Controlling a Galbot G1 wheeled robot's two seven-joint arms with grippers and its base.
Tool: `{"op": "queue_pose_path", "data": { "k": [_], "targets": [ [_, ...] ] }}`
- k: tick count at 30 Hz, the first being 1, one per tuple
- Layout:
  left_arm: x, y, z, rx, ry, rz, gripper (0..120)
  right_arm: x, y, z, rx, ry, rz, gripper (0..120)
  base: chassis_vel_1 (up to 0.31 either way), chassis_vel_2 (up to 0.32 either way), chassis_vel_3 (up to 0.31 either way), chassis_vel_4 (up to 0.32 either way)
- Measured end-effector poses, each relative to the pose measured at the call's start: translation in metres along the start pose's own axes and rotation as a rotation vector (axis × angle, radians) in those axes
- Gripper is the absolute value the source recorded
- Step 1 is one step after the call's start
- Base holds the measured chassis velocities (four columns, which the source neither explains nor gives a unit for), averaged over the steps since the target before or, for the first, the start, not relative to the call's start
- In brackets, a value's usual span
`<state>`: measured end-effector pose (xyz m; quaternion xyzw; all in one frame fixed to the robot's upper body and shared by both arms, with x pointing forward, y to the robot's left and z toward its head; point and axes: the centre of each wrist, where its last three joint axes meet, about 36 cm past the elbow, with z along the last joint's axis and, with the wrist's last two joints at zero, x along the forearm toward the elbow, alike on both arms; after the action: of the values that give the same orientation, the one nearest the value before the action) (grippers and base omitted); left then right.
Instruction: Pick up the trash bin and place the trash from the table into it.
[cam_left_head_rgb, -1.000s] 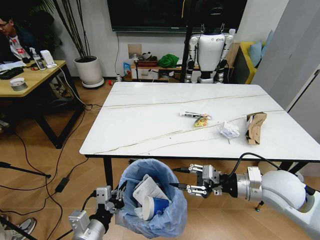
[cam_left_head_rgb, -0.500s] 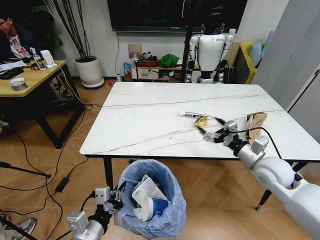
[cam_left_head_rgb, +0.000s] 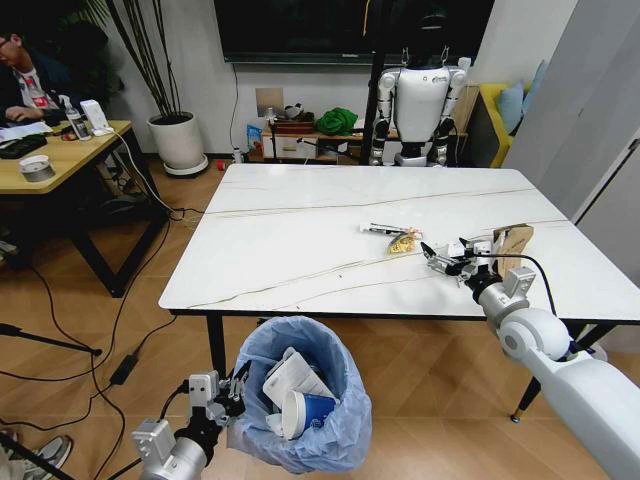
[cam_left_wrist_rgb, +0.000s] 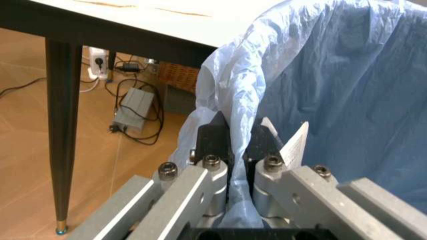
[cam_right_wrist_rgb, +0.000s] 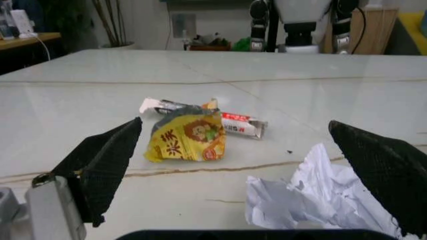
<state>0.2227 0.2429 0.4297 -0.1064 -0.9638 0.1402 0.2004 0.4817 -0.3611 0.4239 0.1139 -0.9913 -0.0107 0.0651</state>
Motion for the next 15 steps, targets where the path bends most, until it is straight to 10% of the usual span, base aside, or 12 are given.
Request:
{"op": "queue_pose_path", "data": {
  "k": [15],
  "targets": [
    [-0.006,0.004,0.0,0.006,0.003,0.001,0,-0.009,-0.021,0.027,0.027,0.062,0.037,100,0.0,0.0,0.0,0.0]
  ]
}}
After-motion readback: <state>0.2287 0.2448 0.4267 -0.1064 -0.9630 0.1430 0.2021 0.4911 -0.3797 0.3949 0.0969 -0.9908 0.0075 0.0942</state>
